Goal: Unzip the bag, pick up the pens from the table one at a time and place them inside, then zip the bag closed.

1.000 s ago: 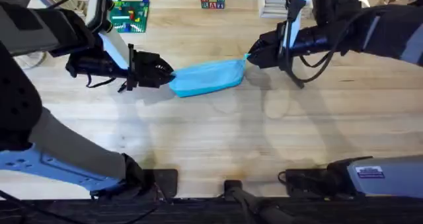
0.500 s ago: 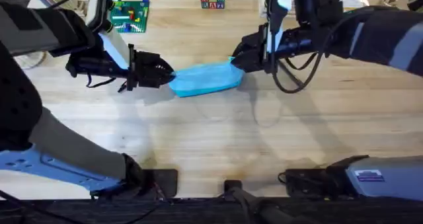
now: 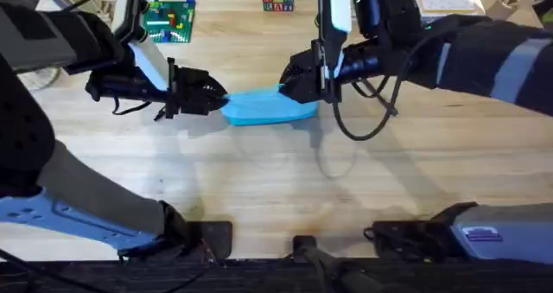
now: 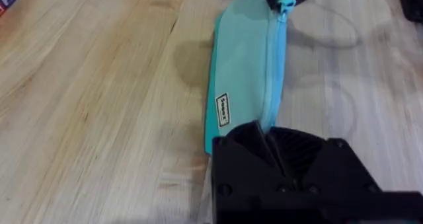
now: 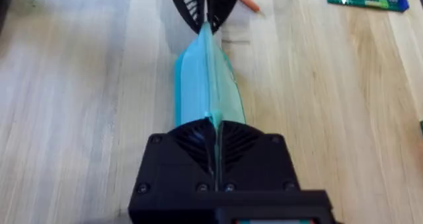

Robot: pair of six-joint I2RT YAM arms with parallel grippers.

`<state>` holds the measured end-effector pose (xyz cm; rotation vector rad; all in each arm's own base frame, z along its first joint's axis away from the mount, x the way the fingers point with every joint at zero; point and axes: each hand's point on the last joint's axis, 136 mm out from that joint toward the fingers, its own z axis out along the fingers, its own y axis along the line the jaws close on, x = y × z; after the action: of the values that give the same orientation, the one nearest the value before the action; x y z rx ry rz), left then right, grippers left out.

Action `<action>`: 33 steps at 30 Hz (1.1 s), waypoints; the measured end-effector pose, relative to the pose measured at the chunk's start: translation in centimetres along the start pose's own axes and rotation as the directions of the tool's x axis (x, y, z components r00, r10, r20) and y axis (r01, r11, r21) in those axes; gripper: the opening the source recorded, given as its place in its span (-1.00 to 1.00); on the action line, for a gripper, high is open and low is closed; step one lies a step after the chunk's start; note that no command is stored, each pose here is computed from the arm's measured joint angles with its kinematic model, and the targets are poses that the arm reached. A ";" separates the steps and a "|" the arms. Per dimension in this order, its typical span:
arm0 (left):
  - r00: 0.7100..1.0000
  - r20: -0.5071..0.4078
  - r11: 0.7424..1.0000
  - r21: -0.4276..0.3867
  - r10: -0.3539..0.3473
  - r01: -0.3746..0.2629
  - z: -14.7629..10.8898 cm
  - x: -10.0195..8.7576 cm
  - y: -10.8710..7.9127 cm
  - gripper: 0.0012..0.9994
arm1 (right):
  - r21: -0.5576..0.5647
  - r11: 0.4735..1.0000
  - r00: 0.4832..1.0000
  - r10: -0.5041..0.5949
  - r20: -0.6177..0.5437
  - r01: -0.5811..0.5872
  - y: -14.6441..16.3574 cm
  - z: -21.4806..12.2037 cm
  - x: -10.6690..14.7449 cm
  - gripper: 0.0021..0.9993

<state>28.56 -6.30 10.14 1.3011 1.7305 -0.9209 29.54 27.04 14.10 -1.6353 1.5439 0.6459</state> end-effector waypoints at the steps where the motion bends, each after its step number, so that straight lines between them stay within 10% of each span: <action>1: 1.000 0.000 1.000 0.000 0.000 0.000 0.0 0.0 0.0 -0.92 | -0.004 1.000 1.000 -0.005 0.002 0.005 0.1 0.1 -0.2 -0.94; 33: 1.000 0.001 1.000 -0.004 0.003 -0.003 -0.1 0.0 0.1 -0.92 | -0.019 0.999 0.987 -0.028 0.158 0.031 0.8 6.9 -4.4 -0.94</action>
<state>28.64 -6.23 10.14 1.3005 1.7283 -0.9159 29.16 35.22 13.55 -1.5800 1.4006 0.7600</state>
